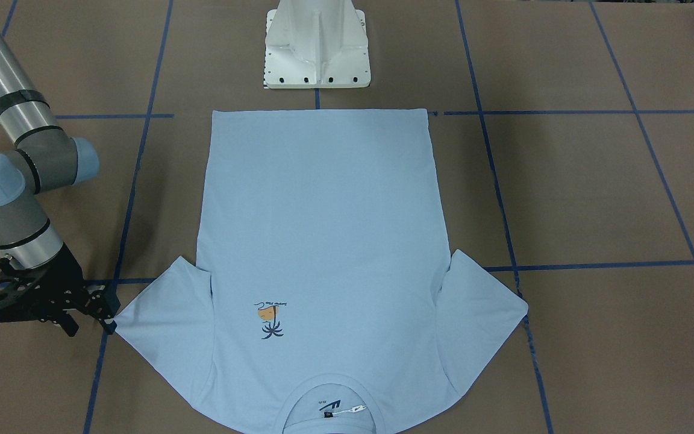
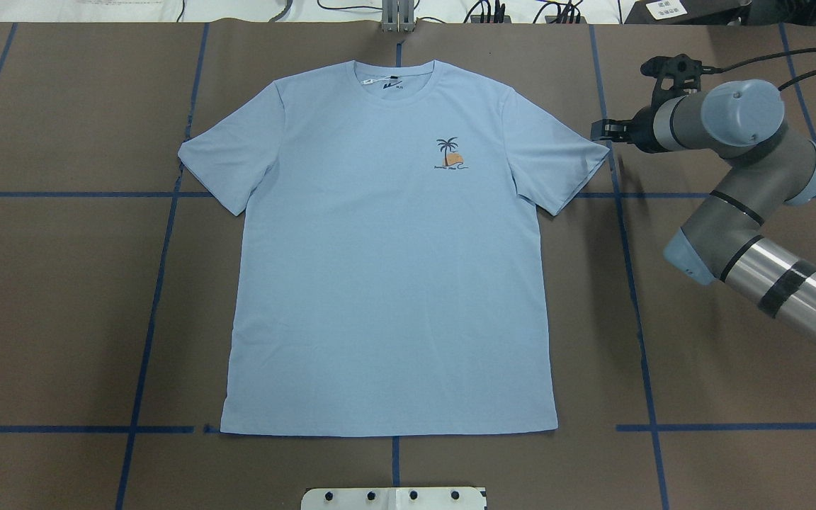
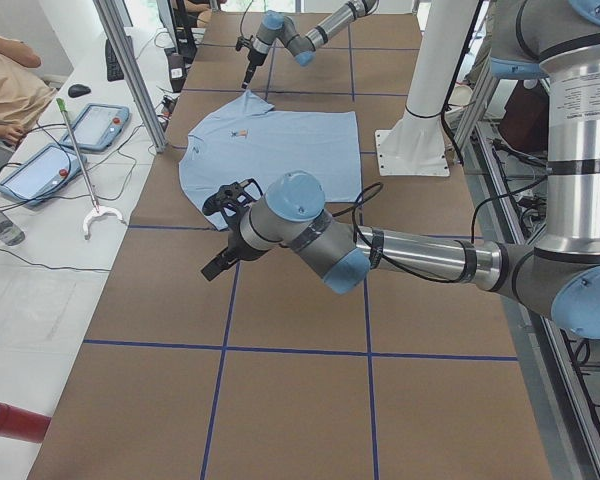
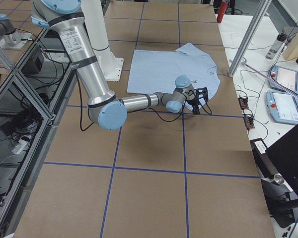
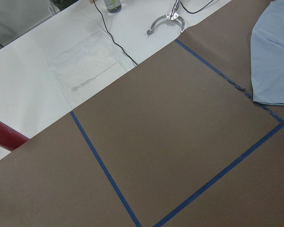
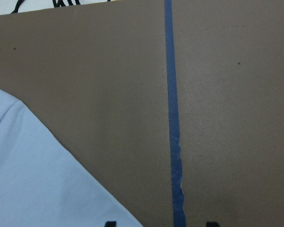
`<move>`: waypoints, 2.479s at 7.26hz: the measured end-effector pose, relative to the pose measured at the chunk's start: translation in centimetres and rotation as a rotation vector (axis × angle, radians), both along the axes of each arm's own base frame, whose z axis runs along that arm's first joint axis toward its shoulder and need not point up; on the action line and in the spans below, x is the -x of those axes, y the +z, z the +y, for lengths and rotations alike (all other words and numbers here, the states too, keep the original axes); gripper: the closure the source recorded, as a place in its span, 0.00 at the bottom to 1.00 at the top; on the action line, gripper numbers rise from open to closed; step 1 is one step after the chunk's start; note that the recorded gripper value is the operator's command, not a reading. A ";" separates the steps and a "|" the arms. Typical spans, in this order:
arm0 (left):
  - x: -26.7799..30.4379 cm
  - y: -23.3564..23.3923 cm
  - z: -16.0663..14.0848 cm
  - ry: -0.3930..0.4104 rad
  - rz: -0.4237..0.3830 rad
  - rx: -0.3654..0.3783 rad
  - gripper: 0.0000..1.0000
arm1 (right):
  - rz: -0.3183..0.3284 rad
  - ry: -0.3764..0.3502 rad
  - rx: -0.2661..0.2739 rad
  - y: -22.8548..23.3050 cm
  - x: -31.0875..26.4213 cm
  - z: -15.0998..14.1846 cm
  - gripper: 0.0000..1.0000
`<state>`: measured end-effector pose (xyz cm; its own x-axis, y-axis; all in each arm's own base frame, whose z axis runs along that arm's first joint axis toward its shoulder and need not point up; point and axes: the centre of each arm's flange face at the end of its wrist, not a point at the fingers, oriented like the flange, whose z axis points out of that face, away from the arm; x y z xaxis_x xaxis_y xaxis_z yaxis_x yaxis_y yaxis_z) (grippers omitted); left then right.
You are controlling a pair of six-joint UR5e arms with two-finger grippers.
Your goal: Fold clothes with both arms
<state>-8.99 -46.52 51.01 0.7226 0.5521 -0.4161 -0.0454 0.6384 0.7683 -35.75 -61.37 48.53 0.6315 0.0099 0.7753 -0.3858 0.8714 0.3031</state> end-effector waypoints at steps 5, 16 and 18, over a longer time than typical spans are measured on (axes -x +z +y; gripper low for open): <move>0.0 0.0 0.0 0.000 0.000 -0.001 0.00 | 0.011 -0.002 -0.001 0.5 1.4 1.0 1.00; -0.1 0.4 0.1 0.013 0.015 0.007 0.00 | 0.197 0.156 0.076 -21.9 16.0 3.2 1.00; -0.1 0.4 0.2 0.014 0.015 0.008 0.00 | 0.199 0.180 0.096 -23.0 18.1 2.1 1.00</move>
